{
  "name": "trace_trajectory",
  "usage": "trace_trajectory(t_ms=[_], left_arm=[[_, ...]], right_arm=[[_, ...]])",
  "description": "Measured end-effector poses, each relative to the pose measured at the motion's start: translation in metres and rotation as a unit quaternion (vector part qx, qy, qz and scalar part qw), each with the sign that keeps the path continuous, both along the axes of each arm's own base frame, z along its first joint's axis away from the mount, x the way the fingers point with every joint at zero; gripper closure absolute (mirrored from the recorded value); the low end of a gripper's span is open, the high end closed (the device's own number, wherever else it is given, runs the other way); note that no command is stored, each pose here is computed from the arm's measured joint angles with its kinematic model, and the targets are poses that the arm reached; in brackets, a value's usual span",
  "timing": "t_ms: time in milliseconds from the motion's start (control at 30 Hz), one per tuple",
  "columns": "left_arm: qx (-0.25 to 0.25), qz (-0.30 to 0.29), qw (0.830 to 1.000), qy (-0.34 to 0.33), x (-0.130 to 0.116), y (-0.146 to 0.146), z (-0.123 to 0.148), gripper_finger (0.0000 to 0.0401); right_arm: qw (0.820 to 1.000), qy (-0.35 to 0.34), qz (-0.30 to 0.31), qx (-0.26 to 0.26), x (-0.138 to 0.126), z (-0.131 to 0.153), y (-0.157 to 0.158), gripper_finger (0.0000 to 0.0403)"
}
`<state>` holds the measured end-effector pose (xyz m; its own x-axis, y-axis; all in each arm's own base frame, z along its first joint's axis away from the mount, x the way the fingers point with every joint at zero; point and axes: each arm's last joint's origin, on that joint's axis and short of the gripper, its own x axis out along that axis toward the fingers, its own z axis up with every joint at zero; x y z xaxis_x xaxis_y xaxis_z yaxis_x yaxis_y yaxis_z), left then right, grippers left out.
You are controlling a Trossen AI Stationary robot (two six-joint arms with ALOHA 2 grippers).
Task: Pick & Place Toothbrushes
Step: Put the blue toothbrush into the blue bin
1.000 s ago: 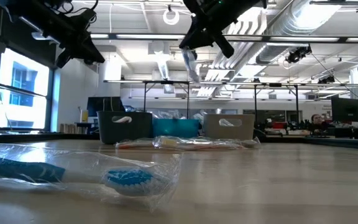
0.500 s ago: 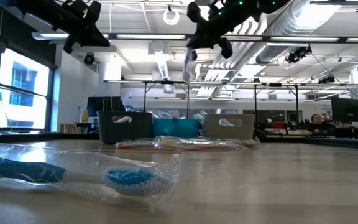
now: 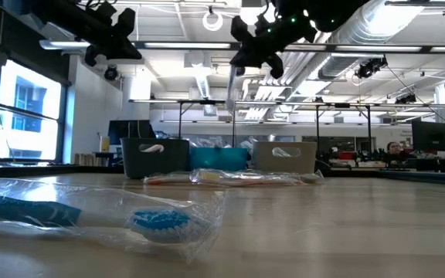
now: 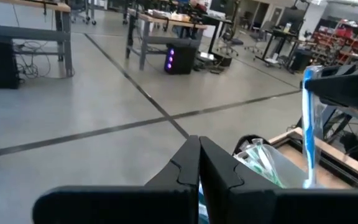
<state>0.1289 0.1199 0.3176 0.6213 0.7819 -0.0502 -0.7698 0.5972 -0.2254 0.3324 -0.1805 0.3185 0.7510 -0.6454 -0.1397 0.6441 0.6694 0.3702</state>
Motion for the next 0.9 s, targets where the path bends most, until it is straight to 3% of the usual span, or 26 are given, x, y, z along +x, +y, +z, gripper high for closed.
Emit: trace_trajectory(t_ms=[900], left_arm=[[-0.018,0.0,1.0,0.018,0.009,0.008,-0.009,0.0401]], right_arm=[[0.99,0.111,0.048,0.078,0.033,-0.088,-0.016,0.0388]])
